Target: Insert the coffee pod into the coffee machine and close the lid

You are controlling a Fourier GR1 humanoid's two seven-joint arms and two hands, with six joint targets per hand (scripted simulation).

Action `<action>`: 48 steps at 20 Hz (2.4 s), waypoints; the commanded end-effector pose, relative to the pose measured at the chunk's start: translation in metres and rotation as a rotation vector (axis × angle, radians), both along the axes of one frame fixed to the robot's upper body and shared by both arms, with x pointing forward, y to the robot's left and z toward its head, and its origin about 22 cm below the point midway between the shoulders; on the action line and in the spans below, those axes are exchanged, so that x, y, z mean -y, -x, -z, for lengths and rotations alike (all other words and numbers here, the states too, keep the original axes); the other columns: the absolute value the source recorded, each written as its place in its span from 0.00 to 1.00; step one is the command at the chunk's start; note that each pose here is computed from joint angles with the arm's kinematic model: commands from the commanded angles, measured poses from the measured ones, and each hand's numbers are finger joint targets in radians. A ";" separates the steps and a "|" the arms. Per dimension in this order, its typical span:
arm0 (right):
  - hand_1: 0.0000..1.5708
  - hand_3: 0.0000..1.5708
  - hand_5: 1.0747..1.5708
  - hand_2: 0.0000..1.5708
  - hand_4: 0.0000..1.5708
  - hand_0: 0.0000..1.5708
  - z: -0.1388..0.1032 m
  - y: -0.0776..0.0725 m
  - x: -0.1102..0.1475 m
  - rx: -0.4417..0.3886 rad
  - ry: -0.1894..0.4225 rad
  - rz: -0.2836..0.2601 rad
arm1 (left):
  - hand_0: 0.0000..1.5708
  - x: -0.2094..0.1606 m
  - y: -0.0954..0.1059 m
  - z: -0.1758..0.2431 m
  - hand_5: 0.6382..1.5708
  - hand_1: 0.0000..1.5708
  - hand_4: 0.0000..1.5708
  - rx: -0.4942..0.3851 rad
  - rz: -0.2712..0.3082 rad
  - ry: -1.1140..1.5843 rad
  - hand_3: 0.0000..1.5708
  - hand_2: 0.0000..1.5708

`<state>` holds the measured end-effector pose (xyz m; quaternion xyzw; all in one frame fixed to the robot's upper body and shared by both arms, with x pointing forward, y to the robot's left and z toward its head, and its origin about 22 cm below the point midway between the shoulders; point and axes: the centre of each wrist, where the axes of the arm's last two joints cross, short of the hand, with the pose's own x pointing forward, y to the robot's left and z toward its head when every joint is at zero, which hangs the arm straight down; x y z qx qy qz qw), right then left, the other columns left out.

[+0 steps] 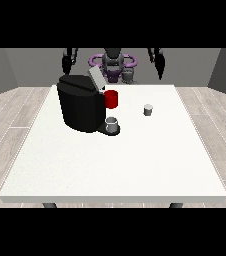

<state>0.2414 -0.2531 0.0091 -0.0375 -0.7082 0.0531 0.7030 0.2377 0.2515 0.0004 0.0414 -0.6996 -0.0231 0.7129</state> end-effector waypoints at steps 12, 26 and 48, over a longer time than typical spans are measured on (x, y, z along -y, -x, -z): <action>0.00 0.00 1.00 0.00 0.22 0.00 -0.001 -0.015 0.005 0.146 -0.179 0.033 | 0.00 -0.022 -0.044 -0.026 1.00 0.00 0.29 0.054 0.160 -0.196 0.00 0.00; 0.00 0.00 1.00 0.00 0.27 0.00 -0.020 -0.025 -0.020 0.249 -0.119 -0.067 | 0.00 -0.090 -0.090 -0.035 1.00 0.00 0.00 -0.037 0.062 -0.630 0.00 0.00; 0.00 0.00 1.00 0.00 0.21 0.00 -0.029 -0.051 -0.029 0.266 -0.091 -0.028 | 0.00 -0.107 -0.132 -0.025 1.00 0.00 0.00 -0.205 0.145 -0.776 0.00 0.24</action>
